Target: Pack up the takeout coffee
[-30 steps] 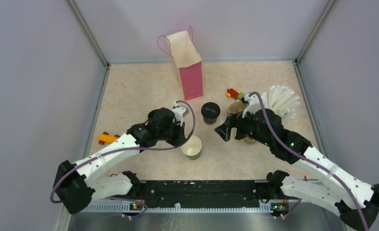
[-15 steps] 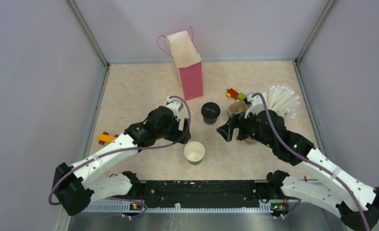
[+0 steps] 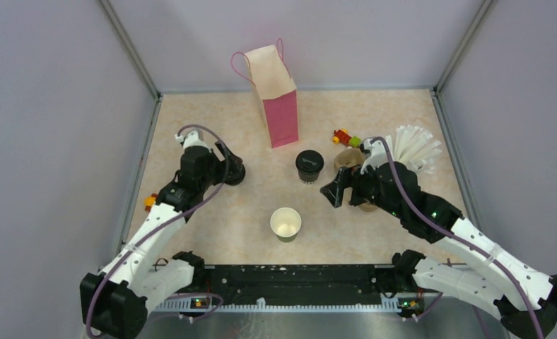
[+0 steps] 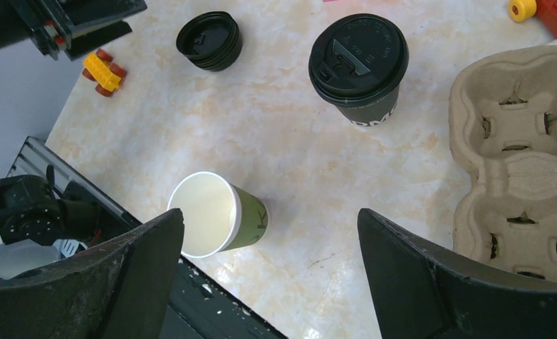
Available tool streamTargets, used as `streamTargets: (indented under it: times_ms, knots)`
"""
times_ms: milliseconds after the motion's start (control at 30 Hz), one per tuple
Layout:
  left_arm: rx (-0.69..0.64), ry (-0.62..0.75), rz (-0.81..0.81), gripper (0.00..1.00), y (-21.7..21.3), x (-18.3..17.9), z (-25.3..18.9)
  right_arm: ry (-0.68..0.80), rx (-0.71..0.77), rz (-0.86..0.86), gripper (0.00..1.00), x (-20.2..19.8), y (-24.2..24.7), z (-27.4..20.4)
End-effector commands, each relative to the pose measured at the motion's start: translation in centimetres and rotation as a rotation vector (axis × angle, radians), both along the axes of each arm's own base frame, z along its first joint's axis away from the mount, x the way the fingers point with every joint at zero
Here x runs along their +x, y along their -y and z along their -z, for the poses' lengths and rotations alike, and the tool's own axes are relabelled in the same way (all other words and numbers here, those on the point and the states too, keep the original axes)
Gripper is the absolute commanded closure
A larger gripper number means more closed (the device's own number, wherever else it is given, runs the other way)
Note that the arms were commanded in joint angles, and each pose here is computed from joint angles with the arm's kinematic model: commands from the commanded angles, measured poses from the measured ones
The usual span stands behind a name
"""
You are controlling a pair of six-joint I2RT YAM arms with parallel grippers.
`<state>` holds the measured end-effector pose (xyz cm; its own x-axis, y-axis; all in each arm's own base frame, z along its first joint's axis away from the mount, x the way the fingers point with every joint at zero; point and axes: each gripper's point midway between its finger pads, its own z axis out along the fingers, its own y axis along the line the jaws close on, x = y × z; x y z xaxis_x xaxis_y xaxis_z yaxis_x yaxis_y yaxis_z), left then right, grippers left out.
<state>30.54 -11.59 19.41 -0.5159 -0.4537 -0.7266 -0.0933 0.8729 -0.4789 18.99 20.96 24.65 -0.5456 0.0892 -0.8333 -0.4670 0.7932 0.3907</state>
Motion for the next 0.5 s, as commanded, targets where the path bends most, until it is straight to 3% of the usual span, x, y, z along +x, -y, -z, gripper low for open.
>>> streamTargets:
  times_ms: [0,300,467]
  knots:
    - [-0.234,0.042,-0.17,0.14,-1.3,0.4,1.3,0.026,-0.012,0.002,0.09,0.1,0.1,-0.2]
    - [-0.376,-0.107,-0.418,0.3,-4.9,0.1,6.6,0.019,-0.018,-0.014,0.09,0.4,-0.6,0.5]
    - [-0.417,-0.117,-0.418,0.4,-5.2,0.6,8.0,0.01,-0.013,-0.032,0.09,0.6,-1.3,0.7]
